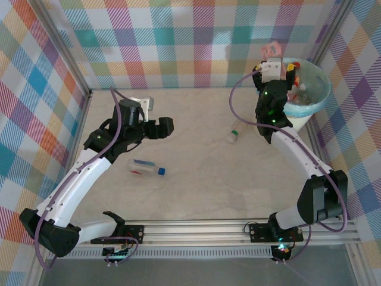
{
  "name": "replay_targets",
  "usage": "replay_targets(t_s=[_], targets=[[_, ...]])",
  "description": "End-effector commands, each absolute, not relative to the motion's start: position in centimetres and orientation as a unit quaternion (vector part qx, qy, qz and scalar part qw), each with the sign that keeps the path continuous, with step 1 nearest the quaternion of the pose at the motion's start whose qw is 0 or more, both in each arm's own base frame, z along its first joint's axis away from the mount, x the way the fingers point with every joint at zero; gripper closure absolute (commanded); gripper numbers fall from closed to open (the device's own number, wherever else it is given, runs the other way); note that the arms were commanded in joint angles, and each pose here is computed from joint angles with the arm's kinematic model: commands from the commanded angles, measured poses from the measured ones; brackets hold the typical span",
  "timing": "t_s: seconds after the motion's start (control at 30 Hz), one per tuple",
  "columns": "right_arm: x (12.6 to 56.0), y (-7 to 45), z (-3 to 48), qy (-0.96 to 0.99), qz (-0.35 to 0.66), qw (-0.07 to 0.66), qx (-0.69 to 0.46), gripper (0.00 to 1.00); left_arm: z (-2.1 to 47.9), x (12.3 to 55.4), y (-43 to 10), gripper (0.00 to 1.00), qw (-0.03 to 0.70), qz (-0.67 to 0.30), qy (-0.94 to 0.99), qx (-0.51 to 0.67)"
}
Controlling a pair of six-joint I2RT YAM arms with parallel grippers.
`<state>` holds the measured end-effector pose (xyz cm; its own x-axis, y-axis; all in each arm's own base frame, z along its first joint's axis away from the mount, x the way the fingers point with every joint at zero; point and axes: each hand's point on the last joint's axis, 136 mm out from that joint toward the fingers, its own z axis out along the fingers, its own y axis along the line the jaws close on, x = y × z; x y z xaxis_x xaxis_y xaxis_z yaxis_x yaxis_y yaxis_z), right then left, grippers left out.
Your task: Put the plastic bottles in the bin
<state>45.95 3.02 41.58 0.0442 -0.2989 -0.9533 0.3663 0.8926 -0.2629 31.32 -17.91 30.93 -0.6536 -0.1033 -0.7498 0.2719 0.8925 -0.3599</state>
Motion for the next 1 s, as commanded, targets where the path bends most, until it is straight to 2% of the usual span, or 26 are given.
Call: replay_targets(t_s=[0.0,0.33,0.53,0.7,0.83,0.97], targets=[[45.3,1.3,42.3,0.654,-0.242,0.714,0.06,0.14,31.1,31.6,-18.1,0.09,0.425,-0.221,0.876,0.058],[44.6,0.9,42.6,0.668,-0.218,0.707,0.081,0.13,30.4,31.4,-17.9,0.08,0.418,-0.217,0.88,0.053],[42.8,1.3,43.8,0.683,-0.153,0.708,0.095,0.14,30.3,31.4,-17.7,0.08,0.42,-0.215,0.88,0.049],[41.6,4.1,47.4,0.736,-0.044,0.673,0.066,0.15,31.2,31.8,-18.1,0.08,0.425,-0.228,0.875,0.045],[40.3,4.9,49.5,0.756,-0.012,0.652,0.05,0.15,31.2,31.8,-18.6,0.08,0.42,-0.245,0.873,0.041],[39.8,5.4,49.2,0.773,-0.001,0.633,0.039,0.17,30.2,31.7,-18.6,0.08,0.411,-0.244,0.877,0.036]])
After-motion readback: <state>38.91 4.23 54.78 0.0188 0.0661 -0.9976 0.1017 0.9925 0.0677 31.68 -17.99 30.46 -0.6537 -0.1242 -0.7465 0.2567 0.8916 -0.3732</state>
